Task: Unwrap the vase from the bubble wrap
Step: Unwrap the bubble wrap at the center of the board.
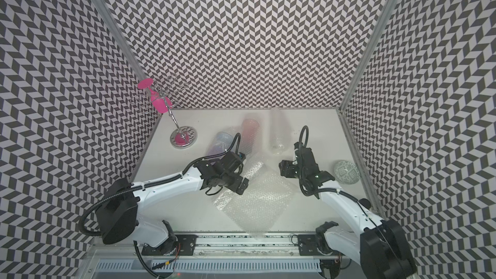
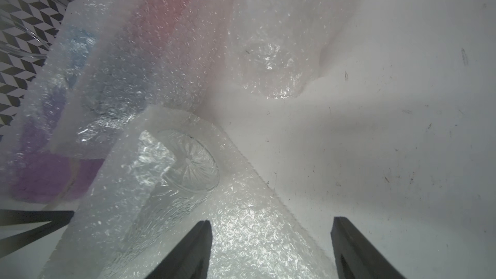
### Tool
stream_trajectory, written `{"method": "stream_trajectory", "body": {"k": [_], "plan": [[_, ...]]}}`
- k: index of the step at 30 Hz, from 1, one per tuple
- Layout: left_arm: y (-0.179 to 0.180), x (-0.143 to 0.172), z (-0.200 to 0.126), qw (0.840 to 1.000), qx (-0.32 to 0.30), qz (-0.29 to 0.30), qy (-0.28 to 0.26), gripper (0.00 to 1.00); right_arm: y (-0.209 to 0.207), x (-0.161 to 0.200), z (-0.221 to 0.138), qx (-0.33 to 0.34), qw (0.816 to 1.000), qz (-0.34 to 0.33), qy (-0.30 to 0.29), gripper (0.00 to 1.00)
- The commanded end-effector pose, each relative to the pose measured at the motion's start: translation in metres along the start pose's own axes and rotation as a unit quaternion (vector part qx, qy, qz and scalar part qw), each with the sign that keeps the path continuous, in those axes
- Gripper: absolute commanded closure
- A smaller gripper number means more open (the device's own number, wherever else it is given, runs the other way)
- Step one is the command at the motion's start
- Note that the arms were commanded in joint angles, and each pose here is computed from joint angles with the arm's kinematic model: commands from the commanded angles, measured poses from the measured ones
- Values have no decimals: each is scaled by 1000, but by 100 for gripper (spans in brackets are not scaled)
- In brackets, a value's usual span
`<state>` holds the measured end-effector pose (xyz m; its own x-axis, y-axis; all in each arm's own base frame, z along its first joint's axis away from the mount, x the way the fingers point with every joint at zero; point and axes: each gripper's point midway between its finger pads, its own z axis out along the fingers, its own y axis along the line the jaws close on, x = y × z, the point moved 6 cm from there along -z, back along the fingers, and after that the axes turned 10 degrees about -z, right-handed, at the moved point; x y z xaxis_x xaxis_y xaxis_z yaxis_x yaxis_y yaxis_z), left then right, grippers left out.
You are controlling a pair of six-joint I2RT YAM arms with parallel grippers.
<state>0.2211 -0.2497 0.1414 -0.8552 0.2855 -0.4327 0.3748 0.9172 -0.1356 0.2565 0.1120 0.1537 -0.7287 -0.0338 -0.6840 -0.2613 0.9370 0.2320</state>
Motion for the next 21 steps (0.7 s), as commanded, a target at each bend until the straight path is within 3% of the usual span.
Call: {"method": "stream_trajectory", "body": {"k": [1,9,11,14,17,19,21], "plan": [[10,-17,5,997,-70,18,-32,0,9,-18,-3,-16,999,-4,-34,27],[16,-30,15,996,-75,21,-36,4,7,-14,-7,-12,999,-5,-36,27],[21,-32,17,997,-69,15,-32,18,7,-15,-8,-11,999,-7,-38,27],[21,-36,14,998,-48,11,-35,51,8,-18,-10,-13,999,-10,-42,28],[25,-37,13,999,-36,2,-31,60,9,-21,-12,-13,999,-13,-44,28],[32,-38,14,999,-21,-13,-27,75,11,-23,-13,-17,999,-18,-48,29],[42,-42,14,999,-15,-28,-28,83,14,-26,-14,-21,998,-27,-50,29]]}}
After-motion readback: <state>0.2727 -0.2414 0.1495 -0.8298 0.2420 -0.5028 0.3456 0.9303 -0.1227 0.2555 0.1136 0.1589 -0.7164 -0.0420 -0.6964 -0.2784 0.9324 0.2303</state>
